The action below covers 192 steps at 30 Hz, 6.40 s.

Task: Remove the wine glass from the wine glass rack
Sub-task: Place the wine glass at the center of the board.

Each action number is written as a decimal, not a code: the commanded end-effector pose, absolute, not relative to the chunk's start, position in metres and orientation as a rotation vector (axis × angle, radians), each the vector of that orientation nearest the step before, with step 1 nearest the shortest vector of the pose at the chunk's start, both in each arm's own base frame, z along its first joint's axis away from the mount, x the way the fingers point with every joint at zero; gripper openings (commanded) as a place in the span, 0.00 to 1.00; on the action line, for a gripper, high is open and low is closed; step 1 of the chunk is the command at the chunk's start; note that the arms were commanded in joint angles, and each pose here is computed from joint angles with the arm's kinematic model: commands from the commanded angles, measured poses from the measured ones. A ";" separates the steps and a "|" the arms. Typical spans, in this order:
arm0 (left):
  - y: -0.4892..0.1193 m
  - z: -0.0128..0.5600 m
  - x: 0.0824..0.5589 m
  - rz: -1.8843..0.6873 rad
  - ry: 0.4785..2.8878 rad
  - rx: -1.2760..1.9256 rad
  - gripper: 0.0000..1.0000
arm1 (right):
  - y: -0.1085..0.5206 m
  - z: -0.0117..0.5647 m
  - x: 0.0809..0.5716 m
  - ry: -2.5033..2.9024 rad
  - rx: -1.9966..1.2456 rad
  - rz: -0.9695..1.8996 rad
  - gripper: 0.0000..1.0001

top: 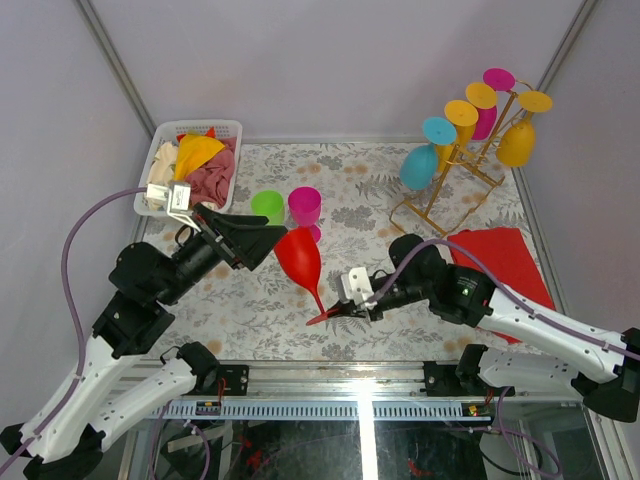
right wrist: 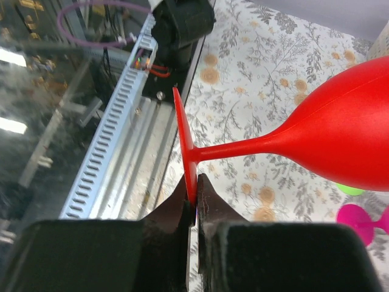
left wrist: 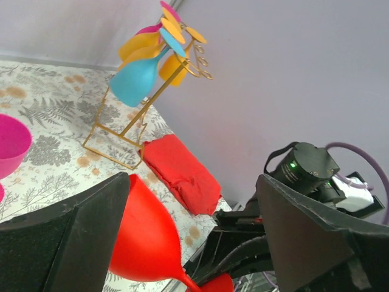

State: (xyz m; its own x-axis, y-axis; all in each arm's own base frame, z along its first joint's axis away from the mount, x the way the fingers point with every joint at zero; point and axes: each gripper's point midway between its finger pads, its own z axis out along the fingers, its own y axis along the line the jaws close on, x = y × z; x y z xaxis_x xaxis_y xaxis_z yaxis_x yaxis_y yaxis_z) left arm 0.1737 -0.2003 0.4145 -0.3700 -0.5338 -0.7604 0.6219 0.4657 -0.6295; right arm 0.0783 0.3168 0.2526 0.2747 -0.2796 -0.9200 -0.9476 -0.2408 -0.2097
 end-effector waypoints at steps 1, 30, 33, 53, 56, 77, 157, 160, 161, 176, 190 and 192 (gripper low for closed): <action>-0.196 0.404 0.188 -1.151 1.575 0.012 0.86 | 0.311 0.256 0.081 0.908 -1.784 0.856 0.00; -0.271 0.341 0.176 -1.359 1.955 0.331 0.93 | 0.281 0.213 0.071 0.696 -1.577 1.024 0.00; -0.275 0.340 0.173 -1.384 1.964 0.367 0.93 | 0.280 0.213 0.069 0.702 -1.586 1.035 0.00; -0.273 0.306 0.112 -1.493 2.107 0.916 0.68 | 0.285 0.212 0.092 0.803 -1.586 0.959 0.00; -0.272 0.303 0.110 -1.501 2.116 0.931 0.66 | 0.284 0.210 0.095 0.832 -1.579 0.945 0.00; -0.272 0.316 0.115 -1.472 2.068 0.910 0.21 | 0.279 0.223 0.087 0.798 -1.571 0.962 0.00; -0.183 0.149 0.313 -0.063 2.363 -0.011 0.00 | 0.213 0.314 0.238 1.554 -0.489 0.518 0.99; -0.184 0.147 0.315 -0.061 2.364 -0.005 0.01 | 0.212 0.314 0.237 1.555 -0.486 0.518 0.99; -0.185 0.147 0.315 -0.062 2.365 0.001 0.02 | 0.212 0.313 0.237 1.556 -0.487 0.518 0.99; -0.183 0.154 0.320 -0.052 2.338 0.035 0.17 | 0.217 0.309 0.234 1.576 -0.519 0.540 0.99; -0.179 0.191 0.322 -0.100 2.252 0.035 0.26 | 0.218 0.305 0.233 1.605 -0.524 0.540 0.99; -0.176 0.199 0.320 -0.108 2.231 0.023 0.27 | 0.217 0.305 0.233 1.608 -0.522 0.536 0.99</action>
